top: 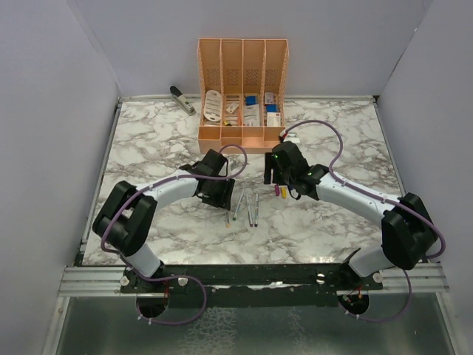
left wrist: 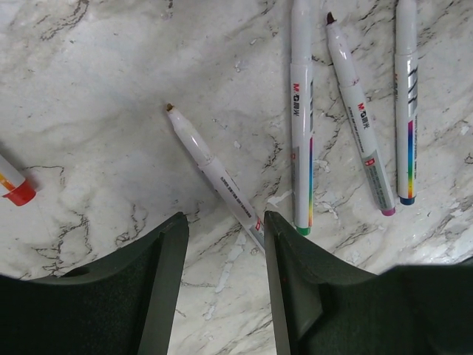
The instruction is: Insert the pens into the pen caps
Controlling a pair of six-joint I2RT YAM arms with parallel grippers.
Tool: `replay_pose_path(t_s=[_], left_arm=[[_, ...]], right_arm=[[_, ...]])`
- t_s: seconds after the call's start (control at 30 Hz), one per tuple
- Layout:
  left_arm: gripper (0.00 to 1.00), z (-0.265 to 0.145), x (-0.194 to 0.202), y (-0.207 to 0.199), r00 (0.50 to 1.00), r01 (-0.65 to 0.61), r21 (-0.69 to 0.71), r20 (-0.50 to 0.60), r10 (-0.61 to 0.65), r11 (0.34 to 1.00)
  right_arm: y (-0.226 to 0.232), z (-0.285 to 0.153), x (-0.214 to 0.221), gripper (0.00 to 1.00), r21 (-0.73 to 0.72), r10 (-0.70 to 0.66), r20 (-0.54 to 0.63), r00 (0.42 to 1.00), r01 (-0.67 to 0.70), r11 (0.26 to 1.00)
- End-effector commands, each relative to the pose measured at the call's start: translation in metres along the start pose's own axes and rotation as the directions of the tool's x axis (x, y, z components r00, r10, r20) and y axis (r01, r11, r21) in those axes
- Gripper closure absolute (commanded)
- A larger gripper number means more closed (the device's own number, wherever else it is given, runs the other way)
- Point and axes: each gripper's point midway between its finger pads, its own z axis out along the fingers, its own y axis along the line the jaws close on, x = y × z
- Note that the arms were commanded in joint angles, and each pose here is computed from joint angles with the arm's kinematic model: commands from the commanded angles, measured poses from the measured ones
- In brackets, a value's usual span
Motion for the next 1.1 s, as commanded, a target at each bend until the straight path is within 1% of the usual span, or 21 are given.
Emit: replay_pose_path(t_s=[0.0, 0.23, 0.37, 0.5, 0.7, 0.83, 1.07], left_arm=[[0.52, 0.008, 0.002, 0.004, 1.000, 0.014, -0.030, -0.022, -0.014, 0.999], [0.52, 0.021, 0.014, 0.018, 0.996, -0.010, -0.107, -0.093, 0.000, 0.994], [0.53, 0.023, 0.016, 0.028, 0.994, -0.018, -0.161, -0.113, 0.000, 0.987], [0.58, 0.017, 0.020, 0.049, 0.988, -0.061, -0.282, -0.155, 0.017, 0.957], [0.58, 0.010, 0.027, 0.069, 0.980, -0.105, -0.389, -0.199, 0.028, 0.915], [0.59, 0.010, 0.033, 0.072, 0.974, -0.134, -0.418, -0.221, 0.042, 0.898], [0.65, 0.014, 0.050, 0.059, 0.965, -0.141, -0.386, -0.259, 0.040, 0.912]], right_arm=[[0.000, -0.005, -0.008, 0.33, 0.004, -0.014, 0.031, 0.999, 0.013, 1.000], [0.004, -0.006, -0.013, 0.33, -0.010, -0.010, 0.040, 0.999, 0.011, 1.000], [0.002, -0.007, -0.013, 0.33, 0.000, -0.011, 0.041, 0.999, 0.011, 1.000], [0.000, -0.009, -0.016, 0.33, 0.004, -0.013, 0.050, 0.999, 0.013, 1.000], [0.001, -0.009, -0.021, 0.33, 0.008, -0.027, 0.064, 0.998, 0.027, 1.000], [0.001, -0.008, -0.021, 0.33, 0.009, -0.027, 0.066, 0.997, 0.026, 1.000], [-0.001, -0.007, -0.021, 0.33, 0.022, -0.031, 0.061, 0.998, 0.029, 0.999]])
